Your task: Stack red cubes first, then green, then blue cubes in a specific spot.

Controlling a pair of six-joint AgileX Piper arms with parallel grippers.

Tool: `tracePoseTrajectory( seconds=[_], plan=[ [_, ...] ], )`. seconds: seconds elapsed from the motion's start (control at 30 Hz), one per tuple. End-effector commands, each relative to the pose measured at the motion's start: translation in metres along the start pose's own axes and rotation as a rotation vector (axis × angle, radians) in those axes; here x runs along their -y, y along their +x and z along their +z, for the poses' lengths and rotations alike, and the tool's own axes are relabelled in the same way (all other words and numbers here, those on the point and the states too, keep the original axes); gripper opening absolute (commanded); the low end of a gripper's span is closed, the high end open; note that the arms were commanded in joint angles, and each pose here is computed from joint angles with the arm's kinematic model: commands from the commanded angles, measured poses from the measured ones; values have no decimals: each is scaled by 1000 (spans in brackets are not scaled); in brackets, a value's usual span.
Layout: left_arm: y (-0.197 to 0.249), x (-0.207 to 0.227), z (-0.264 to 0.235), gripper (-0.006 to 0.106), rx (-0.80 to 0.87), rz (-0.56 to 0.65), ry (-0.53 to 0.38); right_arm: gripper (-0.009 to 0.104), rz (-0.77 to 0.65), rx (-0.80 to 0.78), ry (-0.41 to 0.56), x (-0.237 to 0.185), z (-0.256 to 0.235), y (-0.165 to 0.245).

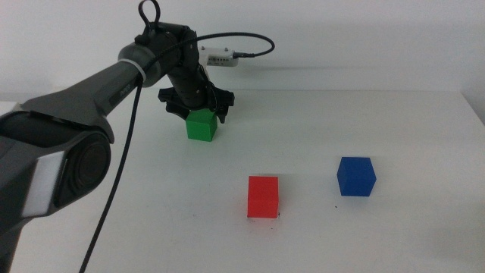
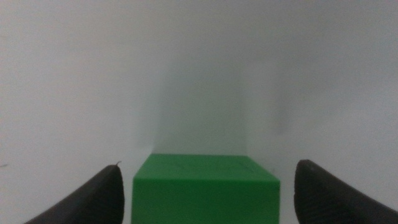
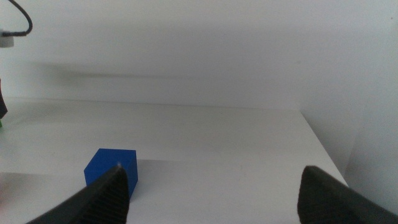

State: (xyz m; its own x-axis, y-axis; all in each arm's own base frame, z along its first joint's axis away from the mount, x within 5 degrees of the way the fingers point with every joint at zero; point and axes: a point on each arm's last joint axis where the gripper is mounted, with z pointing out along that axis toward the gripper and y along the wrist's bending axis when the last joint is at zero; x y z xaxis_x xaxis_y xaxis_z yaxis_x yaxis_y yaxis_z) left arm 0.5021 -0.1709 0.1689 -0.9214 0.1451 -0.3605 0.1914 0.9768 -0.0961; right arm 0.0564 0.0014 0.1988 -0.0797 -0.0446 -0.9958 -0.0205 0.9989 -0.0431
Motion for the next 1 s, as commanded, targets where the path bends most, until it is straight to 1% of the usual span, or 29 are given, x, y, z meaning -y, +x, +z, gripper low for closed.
tracePoseTrajectory(
  seconds=[0.0, 0.07, 0.1, 0.17, 0.23, 0.3, 0.33, 0.4, 0.47, 0.53, 0.6, 0.7, 0.77, 0.83, 0.87, 0.93, 0.97],
  plan=[
    [-2, 1, 0, 92, 18, 3, 10, 85, -8, 10, 5, 0, 0, 0],
    [-2, 1, 1, 88, 18, 3, 10, 85, -8, 10, 5, 0, 0, 0],
    [-2, -1, 0, 85, 18, 2, 8, 85, -8, 10, 5, 0, 0, 0],
    [-2, -2, 0, 73, 16, 1, 7, 85, -8, 10, 5, 0, 0, 0],
    [0, -3, 0, 58, -10, -2, 3, 85, -8, 10, 5, 0, 0, 0],
    [2, -5, -7, 45, -43, -17, 27, 85, -8, 10, 5, 0, 0, 0],
    [2, -6, -15, 39, -55, -28, 42, 85, -8, 10, 5, 0, 0, 0],
    [0, -4, -36, 32, -59, -34, 61, 85, -8, 10, 5, 0, 0, 0],
    [0, -2, -59, 31, -58, -30, 52, 85, -8, 10, 5, 0, 0, 0],
    [5, 3, -86, 32, -44, -54, 27, 85, -8, 10, 5, 0, 0, 0],
    [22, 16, -110, 32, -33, -90, 2, 85, -8, 10, 5, 0, 0, 0],
    [56, 44, -135, 32, 64, -148, -13, 85, -8, 10, 5, 0, 0, 0],
    [85, 64, -144, 32, 88, -196, 6, 85, -8, 10, 5, 0, 0, 0],
    [113, 86, -149, 32, 85, -238, 45, 85, -8, 10, 5, 0, 0, 0],
    [122, 94, -149, 32, 77, -261, 50, 85, -8, 10, 5, 0, 0, 0],
    [136, 113, -149, 32, 62, -328, 35, 85, -8, 10, 5, 0, 0, 0],
    [141, 121, -148, 32, 56, -319, 21, 85, -8, 10, 5, 0, 0, 0]
  ],
)
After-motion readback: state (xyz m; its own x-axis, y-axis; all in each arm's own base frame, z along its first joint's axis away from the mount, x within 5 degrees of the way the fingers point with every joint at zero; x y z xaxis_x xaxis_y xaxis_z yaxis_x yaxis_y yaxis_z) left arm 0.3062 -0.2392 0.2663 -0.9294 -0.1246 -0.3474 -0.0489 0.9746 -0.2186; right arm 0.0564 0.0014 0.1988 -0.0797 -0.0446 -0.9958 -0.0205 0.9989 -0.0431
